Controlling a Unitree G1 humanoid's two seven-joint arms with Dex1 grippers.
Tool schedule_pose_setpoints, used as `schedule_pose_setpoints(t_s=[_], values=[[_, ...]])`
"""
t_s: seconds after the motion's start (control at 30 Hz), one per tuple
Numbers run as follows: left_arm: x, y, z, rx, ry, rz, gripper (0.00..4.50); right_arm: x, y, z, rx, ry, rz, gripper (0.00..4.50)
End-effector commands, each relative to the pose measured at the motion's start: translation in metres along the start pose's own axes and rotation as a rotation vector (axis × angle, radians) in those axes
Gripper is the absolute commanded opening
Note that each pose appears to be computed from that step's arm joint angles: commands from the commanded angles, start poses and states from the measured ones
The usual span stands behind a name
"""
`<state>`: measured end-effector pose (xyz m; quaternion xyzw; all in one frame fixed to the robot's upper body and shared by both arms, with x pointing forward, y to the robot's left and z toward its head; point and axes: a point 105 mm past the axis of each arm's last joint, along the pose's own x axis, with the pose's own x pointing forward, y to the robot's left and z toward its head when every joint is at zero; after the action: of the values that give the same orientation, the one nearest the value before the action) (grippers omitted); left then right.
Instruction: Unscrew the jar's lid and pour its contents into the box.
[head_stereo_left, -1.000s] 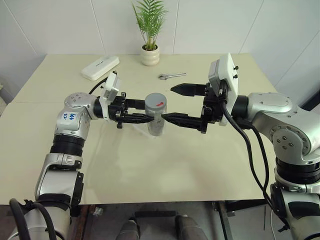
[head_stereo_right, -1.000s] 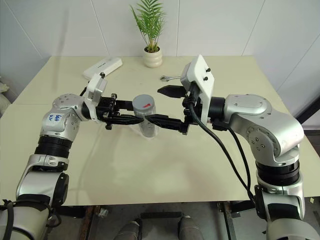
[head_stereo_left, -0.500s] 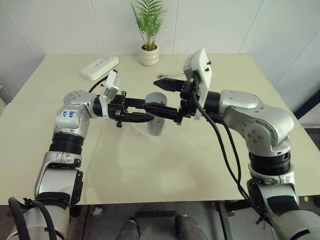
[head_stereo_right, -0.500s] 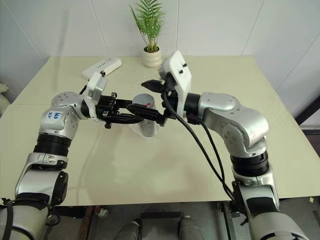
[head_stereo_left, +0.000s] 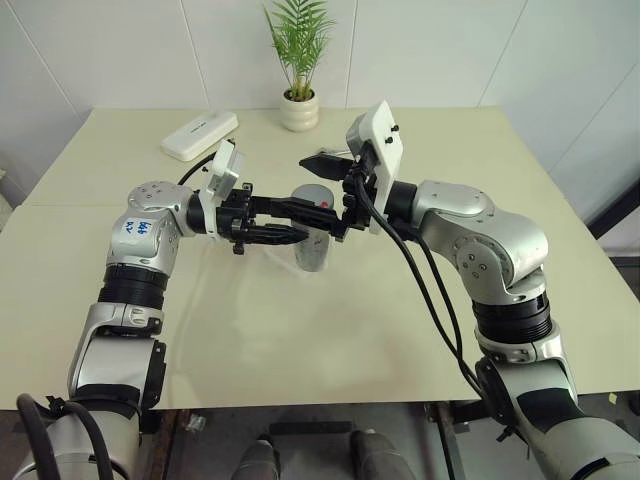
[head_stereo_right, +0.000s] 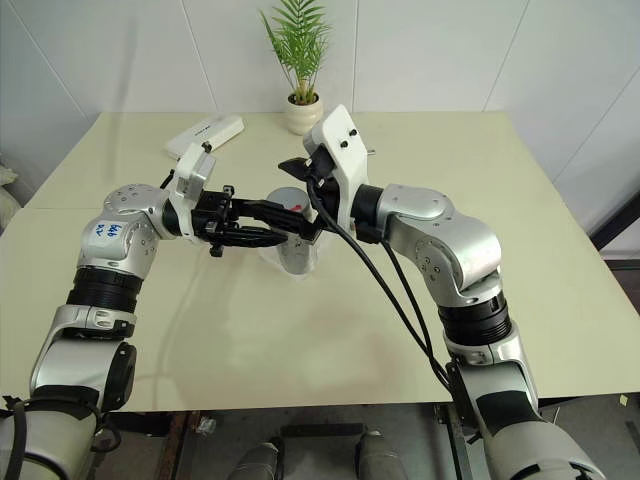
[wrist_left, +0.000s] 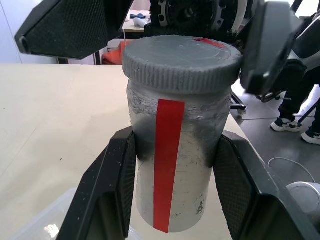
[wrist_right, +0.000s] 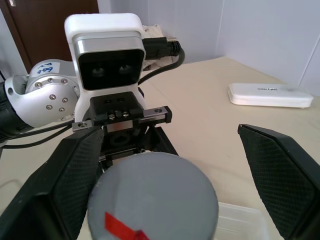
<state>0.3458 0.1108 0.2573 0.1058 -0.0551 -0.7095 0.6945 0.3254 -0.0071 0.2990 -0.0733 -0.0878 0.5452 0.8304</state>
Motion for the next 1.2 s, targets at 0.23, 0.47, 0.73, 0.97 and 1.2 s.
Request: schedule_pose_setpoints(t_s=[0.23,0.47,0.73,0.97,1.2], values=[[0.000,-0.002,0.014,0.064,0.000,-0.009,1.90,-0.022,-0.011,0.009,-0.064,0.007,-0.070,4.50],[0.002,-0.001,0.013,0.064,-0.004,-0.008,1.90,-0.043,-0.017,0.012,-0.090,0.043,-0.120,4.50],[0.002,-0.001,0.012,0.063,-0.002,-0.004,1.90,-0.061,-0.014,0.015,-0.097,0.061,-0.140,4.50],[0.002,0.000,0.010,0.058,0.003,0.001,1.90,-0.069,-0.004,0.018,-0.103,0.070,-0.112,4.50],[0.001,0.001,0.009,0.057,0.005,0.003,1.90,-0.072,0.010,0.025,-0.102,0.055,-0.041,4.50]])
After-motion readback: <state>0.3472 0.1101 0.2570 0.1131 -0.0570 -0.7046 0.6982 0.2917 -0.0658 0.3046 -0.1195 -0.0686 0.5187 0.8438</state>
